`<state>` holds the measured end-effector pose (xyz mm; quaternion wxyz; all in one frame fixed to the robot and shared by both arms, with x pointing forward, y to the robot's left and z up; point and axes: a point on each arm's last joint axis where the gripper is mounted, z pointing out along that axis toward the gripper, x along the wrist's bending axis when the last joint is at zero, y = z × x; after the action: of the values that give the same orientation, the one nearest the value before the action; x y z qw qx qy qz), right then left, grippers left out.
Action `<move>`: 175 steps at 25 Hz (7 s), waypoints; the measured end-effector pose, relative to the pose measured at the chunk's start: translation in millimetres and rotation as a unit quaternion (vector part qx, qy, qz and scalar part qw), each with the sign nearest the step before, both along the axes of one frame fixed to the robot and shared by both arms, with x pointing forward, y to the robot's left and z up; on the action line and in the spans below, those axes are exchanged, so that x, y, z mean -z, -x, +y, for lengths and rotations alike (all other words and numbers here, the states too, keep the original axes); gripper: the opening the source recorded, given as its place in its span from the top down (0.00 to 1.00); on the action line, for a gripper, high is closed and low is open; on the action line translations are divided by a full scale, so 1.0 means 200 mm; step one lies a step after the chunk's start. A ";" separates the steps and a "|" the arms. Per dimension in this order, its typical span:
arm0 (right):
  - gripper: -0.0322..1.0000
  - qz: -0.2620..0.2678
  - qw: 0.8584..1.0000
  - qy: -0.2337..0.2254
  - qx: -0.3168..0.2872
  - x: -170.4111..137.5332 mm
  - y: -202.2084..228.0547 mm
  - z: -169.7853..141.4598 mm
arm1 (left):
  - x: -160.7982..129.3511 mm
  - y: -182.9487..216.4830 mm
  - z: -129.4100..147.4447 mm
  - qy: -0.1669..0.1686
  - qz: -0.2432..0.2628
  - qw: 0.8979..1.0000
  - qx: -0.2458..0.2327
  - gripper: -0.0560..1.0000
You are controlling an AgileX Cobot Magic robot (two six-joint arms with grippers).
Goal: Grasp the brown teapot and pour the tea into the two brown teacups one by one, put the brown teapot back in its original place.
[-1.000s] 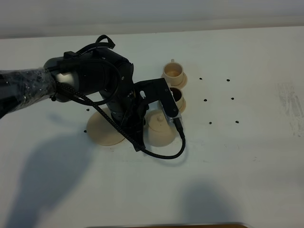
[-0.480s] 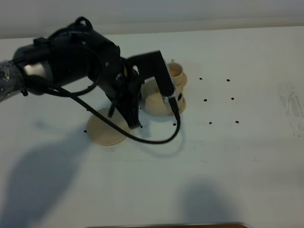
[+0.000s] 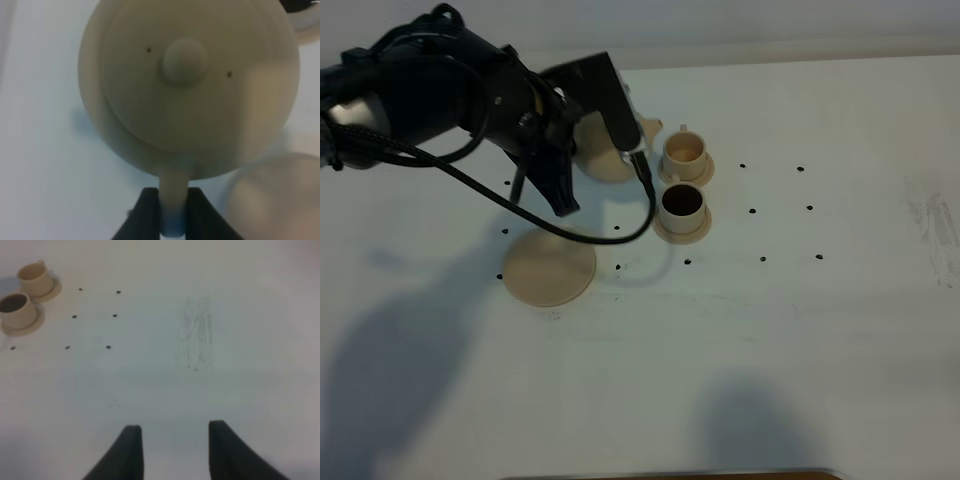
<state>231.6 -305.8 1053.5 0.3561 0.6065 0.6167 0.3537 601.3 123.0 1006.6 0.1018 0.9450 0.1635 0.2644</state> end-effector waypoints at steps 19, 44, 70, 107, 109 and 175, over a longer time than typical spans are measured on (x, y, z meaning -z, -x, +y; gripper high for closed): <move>0.67 0.000 1.000 0.000 0.000 0.00 0.00 0.00 | 0.14 -0.27 -0.06 -0.079 -0.043 0.994 0.059 0.79; 0.67 0.000 1.000 0.000 0.000 0.00 0.00 0.00 | 0.16 -0.35 -0.09 -0.152 -0.132 0.966 0.161 0.79; 0.67 0.000 1.000 0.000 0.000 0.00 0.00 0.00 | 0.27 -0.42 -0.15 -0.191 -0.173 0.939 0.230 0.79; 0.67 0.000 1.000 0.000 0.000 0.00 0.00 0.00 | 0.25 -0.42 -0.21 -0.289 -0.224 0.862 0.352 0.79; 0.67 0.000 1.000 0.000 0.000 0.00 0.00 0.00 | 0.25 -0.42 -0.21 -0.289 -0.226 0.860 0.354 0.79; 0.67 0.000 1.000 0.000 0.000 0.00 0.00 0.00 | 0.19 -0.45 -0.26 -0.360 -0.290 0.770 0.440 0.79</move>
<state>231.6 -305.8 1053.5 0.3561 0.6065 0.6167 0.3537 691.0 71.4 969.2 -0.0980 0.7594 -0.4150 0.4914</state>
